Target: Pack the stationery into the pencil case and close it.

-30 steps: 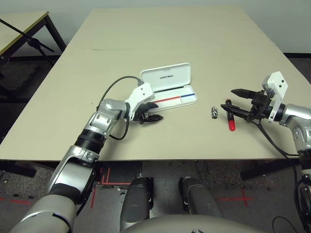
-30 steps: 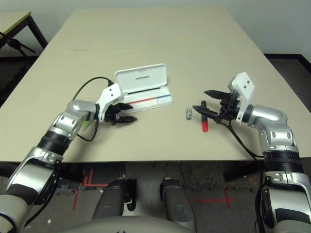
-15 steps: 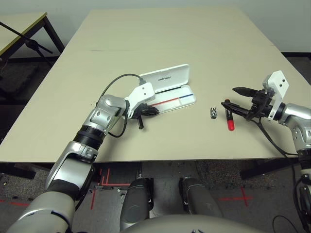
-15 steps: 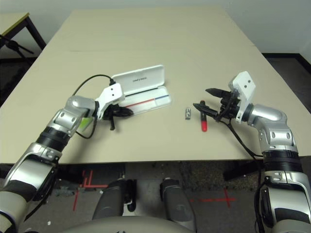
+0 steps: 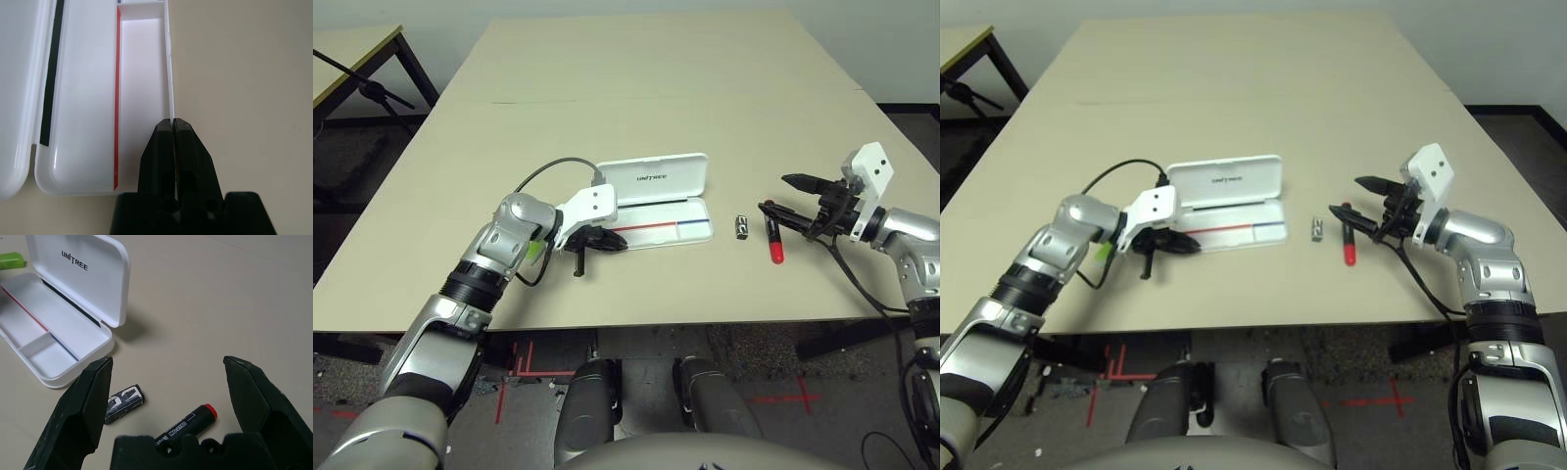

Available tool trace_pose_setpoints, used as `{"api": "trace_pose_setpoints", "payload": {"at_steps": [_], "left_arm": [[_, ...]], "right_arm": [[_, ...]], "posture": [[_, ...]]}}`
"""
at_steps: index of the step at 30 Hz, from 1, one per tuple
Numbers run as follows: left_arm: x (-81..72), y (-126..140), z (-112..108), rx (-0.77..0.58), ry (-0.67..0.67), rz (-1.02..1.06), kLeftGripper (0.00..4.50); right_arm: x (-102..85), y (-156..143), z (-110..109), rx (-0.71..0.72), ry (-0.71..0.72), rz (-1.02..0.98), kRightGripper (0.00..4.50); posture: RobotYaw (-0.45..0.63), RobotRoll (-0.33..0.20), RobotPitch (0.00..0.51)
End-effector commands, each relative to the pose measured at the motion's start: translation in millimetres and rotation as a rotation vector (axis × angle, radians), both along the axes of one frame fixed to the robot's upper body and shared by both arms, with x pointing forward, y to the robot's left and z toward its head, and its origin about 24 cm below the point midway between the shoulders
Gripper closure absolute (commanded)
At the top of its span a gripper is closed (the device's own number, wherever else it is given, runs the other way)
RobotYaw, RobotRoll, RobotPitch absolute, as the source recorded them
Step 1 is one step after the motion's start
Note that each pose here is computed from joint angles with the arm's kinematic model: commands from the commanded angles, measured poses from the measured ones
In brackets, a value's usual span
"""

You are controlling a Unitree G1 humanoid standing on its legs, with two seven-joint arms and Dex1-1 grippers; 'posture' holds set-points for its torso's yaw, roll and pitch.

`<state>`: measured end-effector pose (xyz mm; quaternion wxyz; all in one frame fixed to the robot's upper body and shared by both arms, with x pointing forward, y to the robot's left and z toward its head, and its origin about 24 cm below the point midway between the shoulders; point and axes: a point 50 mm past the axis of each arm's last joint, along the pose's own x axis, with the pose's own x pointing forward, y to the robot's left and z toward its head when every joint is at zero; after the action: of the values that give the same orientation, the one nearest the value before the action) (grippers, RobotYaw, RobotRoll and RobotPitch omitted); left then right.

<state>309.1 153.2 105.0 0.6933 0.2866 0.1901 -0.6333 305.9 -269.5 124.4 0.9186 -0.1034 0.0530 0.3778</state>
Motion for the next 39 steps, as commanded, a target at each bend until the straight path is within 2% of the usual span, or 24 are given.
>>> {"api": "trace_pose_setpoints", "payload": {"at_steps": [1, 8, 17, 22, 25, 34, 35, 39], "left_arm": [[-6.4, 0, -5, 0.033, 0.005, -0.041, 4.49], [-8.6, 2, -6, 0.030, 0.019, -0.030, 4.49], [-21.0, 3, -6, 0.041, 0.036, -0.039, 4.49], [-18.7, 0, -6, 0.032, 0.010, 0.004, 4.49], [-15.2, -1, -6, 0.022, -0.007, 0.034, 3.78], [-20.1, -2, 10, -0.039, -0.054, 0.003, 0.20], [-22.2, -2, 14, -0.051, -0.060, -0.002, 0.02], [-26.9, 2, 29, -0.125, -0.078, 0.022, 0.02]], "right_arm": [[3.4, 2, -2, -0.007, 0.006, 0.004, 0.00], [6.3, 2, -2, -0.011, 0.005, 0.007, 0.00], [8.4, 4, -4, -0.012, 0.011, 0.010, 0.00], [10.3, 7, -6, -0.009, 0.011, 0.018, 0.00], [11.1, 9, -6, -0.007, 0.010, 0.022, 0.00], [12.7, 11, -9, -0.004, 0.015, 0.021, 0.00], [13.0, 11, -10, -0.004, 0.017, 0.021, 0.00], [14.5, 12, -11, -0.001, 0.018, 0.020, 0.00]], "posture": [[-0.12, 0.000, 0.098], [-0.11, 0.000, 0.100], [-0.10, 0.000, 0.101], [-0.09, 0.000, 0.101], [-0.09, 0.000, 0.101], [-0.08, 0.000, 0.102], [-0.08, 0.000, 0.102], [-0.08, 0.000, 0.104]]}}
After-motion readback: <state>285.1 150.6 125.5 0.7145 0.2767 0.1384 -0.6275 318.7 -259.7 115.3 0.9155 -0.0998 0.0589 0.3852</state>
